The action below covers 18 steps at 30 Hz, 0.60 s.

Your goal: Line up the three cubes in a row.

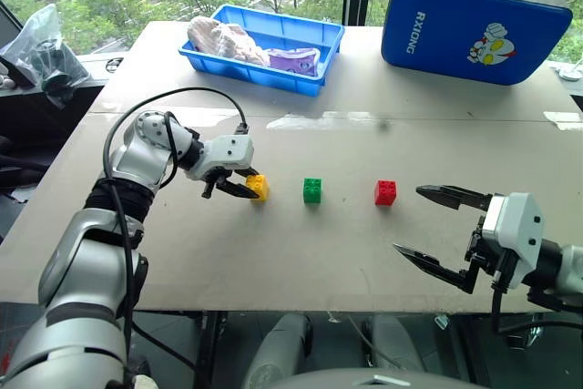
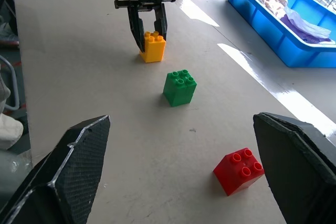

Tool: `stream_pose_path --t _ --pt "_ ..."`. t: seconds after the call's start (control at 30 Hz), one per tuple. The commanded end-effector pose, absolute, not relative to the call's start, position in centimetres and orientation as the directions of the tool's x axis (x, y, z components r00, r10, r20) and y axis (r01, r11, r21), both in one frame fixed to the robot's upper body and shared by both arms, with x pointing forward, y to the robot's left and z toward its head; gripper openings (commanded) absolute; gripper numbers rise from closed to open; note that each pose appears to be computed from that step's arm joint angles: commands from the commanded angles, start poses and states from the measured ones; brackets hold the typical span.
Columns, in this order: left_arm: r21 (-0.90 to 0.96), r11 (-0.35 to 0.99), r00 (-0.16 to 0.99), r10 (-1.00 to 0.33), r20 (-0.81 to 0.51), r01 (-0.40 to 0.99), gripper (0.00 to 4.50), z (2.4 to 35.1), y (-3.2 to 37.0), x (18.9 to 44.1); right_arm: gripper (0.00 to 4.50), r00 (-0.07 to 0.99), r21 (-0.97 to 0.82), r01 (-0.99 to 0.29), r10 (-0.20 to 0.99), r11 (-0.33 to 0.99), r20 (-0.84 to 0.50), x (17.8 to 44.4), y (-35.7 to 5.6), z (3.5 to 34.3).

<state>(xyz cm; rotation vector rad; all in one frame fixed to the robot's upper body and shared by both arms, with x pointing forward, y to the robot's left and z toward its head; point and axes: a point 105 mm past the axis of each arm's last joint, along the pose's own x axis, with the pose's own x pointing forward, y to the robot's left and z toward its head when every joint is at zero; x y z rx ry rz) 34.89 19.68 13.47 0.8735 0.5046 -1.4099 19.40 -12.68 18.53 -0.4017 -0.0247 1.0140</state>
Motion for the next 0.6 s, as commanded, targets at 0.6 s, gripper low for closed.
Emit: stream_pose_path --t 0.6 --pt "0.247 0.312 0.394 -0.799 -0.454 0.917 4.47 18.4 21.5 33.8 4.50 0.596 -0.332 -0.782 0.789 0.528 -0.150 19.7 -14.2 18.2"
